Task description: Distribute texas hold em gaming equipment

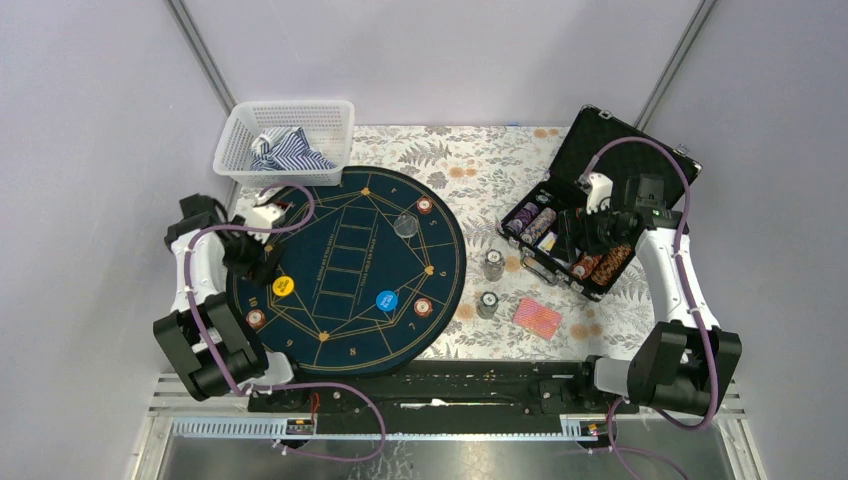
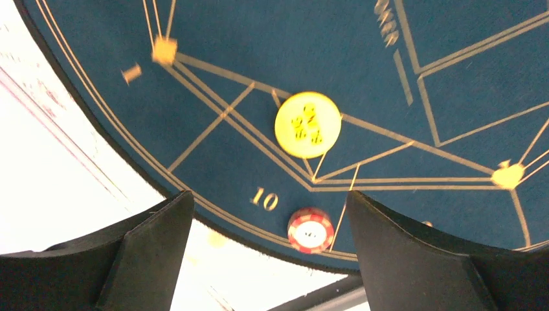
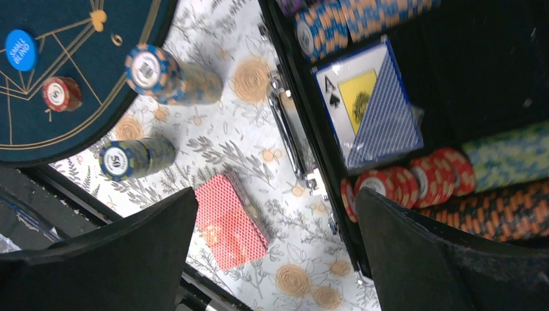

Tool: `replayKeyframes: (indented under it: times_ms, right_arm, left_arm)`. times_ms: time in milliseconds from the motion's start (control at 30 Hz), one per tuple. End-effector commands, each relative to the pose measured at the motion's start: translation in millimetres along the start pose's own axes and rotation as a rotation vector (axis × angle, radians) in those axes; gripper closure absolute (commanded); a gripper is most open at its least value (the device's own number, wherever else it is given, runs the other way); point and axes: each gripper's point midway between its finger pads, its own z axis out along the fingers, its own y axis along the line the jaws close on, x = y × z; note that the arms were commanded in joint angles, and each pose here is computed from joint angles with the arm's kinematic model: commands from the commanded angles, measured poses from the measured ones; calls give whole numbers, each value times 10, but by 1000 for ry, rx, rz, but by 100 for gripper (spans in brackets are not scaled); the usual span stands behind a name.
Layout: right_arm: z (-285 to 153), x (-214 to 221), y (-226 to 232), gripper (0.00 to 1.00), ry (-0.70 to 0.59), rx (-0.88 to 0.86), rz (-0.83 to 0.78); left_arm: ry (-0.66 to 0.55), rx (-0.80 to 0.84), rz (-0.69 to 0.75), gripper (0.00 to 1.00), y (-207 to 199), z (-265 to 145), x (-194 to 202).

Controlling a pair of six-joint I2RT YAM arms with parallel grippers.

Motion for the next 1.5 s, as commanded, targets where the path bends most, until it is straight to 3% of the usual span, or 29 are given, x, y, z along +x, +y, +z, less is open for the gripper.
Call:
replayKeyframes:
  times_ms: [0, 167, 467, 833, 1133, 1467]
  right_arm:
    - [-92, -418, 246, 0, -63, -51, -147]
    - [139, -550, 583, 0, -26, -97, -283]
    - [688, -459, 862, 0, 120, -119, -410]
    - [1016, -336, 1133, 2, 245, -123, -492]
    - [1198, -222, 1160, 18, 310, -77, -529]
    - [1195, -228, 1110, 49, 317, -27, -552]
  left_arm:
    - [-95, 6, -4, 7, -165, -152, -597]
    - [-183, 85, -21, 1, -495, -201, -1133]
    - [-330, 220, -53, 1, -938, -373, -1898]
    - [-366, 198, -149, 1, -869, -282, -1992]
    - [-366, 175, -161, 1, -846, -274, -1963]
    - [-363, 166, -155, 1, -840, -276, -1943]
